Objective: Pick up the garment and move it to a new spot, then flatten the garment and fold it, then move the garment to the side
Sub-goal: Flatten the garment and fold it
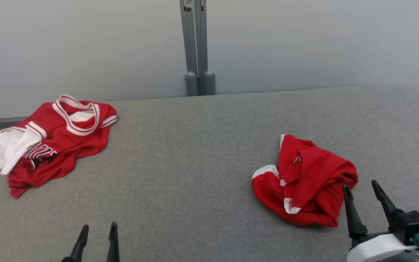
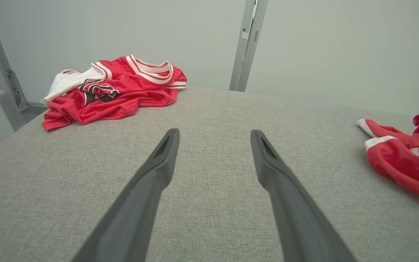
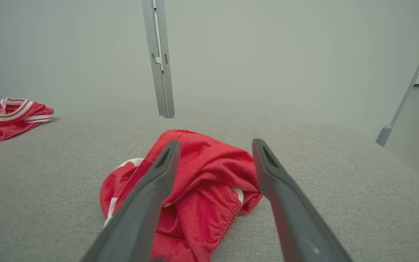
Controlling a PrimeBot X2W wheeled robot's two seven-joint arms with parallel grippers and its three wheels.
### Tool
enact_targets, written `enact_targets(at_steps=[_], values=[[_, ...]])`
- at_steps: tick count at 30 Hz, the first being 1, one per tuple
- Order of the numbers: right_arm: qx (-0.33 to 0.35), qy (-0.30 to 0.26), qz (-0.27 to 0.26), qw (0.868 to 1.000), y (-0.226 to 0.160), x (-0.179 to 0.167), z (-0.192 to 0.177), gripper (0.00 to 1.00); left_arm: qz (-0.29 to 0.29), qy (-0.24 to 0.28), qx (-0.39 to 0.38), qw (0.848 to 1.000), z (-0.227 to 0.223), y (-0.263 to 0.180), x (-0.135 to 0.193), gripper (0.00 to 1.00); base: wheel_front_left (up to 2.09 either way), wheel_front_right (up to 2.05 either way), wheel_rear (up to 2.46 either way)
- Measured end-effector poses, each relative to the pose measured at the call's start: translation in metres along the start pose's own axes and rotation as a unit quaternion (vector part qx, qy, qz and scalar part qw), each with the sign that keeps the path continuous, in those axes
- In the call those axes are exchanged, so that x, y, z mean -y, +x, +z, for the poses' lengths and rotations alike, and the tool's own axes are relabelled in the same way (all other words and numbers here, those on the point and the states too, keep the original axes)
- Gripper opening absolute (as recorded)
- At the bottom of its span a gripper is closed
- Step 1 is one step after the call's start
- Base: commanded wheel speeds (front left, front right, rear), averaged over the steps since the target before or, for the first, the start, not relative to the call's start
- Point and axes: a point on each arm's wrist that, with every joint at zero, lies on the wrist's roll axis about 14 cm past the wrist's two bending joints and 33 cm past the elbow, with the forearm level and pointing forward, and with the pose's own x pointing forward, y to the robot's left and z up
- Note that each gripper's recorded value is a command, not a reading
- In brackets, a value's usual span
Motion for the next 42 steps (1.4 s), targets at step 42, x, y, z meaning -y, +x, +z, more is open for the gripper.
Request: enact_targets(at_steps=[42], values=[[-0.013, -0.008, -0.141, 0.99, -0.027, 0.075, -0.001, 1.0, -0.317, -0.048, -0.25, 0.914, -0.128, 0.084, 0.242, 1.0, 0.0, 0.0, 0.0]])
